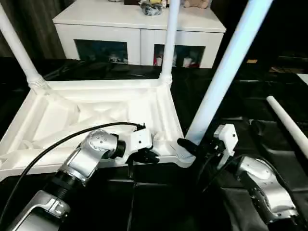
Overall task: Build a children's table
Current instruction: Insert table leg to table base
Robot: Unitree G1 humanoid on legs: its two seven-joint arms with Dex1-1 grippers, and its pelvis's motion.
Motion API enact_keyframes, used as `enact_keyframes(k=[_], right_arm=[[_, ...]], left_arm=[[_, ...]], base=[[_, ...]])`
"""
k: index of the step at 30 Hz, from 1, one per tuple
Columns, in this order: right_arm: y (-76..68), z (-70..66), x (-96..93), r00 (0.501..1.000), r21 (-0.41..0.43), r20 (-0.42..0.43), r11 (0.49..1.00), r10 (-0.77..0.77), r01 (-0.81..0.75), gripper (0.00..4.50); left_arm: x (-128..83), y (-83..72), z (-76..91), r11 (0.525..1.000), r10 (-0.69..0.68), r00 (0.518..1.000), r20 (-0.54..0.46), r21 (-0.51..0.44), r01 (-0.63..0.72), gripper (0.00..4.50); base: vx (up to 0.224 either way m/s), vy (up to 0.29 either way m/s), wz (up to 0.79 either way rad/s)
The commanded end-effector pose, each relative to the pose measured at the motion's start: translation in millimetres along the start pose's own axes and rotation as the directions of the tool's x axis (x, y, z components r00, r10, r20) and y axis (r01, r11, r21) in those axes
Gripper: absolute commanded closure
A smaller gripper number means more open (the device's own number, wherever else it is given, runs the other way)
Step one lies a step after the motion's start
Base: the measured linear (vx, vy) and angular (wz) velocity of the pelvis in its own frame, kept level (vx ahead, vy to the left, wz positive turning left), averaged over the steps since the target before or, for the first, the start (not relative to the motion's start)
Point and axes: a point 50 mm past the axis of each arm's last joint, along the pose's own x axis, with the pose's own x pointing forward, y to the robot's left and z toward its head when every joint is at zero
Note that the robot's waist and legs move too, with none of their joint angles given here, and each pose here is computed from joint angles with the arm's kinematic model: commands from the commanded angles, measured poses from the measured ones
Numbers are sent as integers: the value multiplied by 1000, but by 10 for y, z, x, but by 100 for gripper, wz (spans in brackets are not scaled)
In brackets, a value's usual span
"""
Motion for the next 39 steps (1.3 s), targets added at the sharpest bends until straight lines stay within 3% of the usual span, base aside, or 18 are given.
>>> enact_keyframes(k=[1,2,3,5,6,11,12,13,17,19,21,25,29,33,34,35,36,39], right_arm=[[-43,-669,-327,937,128,-324,975,-132,182,262],[-77,-621,-317,943,143,-292,968,-158,207,262],[-276,-333,-301,947,261,-102,911,-304,321,262],[-382,-145,-316,928,329,6,878,-371,349,262],[-459,26,-332,909,375,97,861,-405,344,262],[-522,352,-339,898,347,217,890,-383,296,262],[-526,518,-317,907,288,247,920,-340,266,262],[-526,518,-317,907,288,247,920,-340,266,262],[-538,807,-284,899,260,318,939,-303,224,263],[-540,1045,-259,885,276,377,945,-274,175,263],[-529,1159,-242,881,284,401,948,-252,142,263],[-466,1252,-197,907,273,381,959,-180,76,263],[-353,1183,-166,972,299,233,953,-27,-45,263],[-298,1186,-162,977,377,207,918,43,-120,263],[-298,1186,-162,977,377,207,918,43,-120,263],[-251,1188,-150,979,376,183,913,92,-156,264],[-149,1192,-128,974,363,126,905,187,-220,264],[-79,1233,-92,966,350,78,901,247,-258,264]], left_arm=[[-33,58,261,996,3,996,90,93,-11,450],[-33,57,261,996,2,996,90,93,-11,450],[-38,56,258,996,1,996,90,92,-9,450],[-41,53,253,996,-1,996,89,91,-7,450],[-43,50,248,996,-4,996,88,90,-4,450],[-43,37,236,996,-12,996,84,89,5,450],[-49,33,234,996,-15,996,87,89,7,450],[-49,33,234,996,-15,996,87,89,7,450],[-70,35,235,996,-3,995,101,88,-6,450],[-112,29,282,999,-14,986,164,41,7,406],[-150,23,325,999,-25,978,209,25,20,395],[-269,64,406,1000,-7,955,298,7,5,359],[-588,342,744,989,142,835,532,-109,-98,343],[-758,599,1016,941,320,705,634,-298,-159,311],[-758,599,1016,941,320,705,634,-298,-159,305],[-788,648,1127,925,352,647,677,-357,-130,289],[-814,724,1313,879,411,554,724,-475,-33,274],[-749,706,1489,842,387,531,754,-524,129,257]], base=[[0,0,0],[0,0,0],[0,0,0],[0,0,0],[0,0,0],[0,0,0],[54,-12,-1],[54,-12,-1],[0,0,0],[0,0,0],[0,0,0],[0,0,0],[0,0,0],[0,0,0],[0,0,0],[0,0,0],[0,0,0],[0,0,0]])
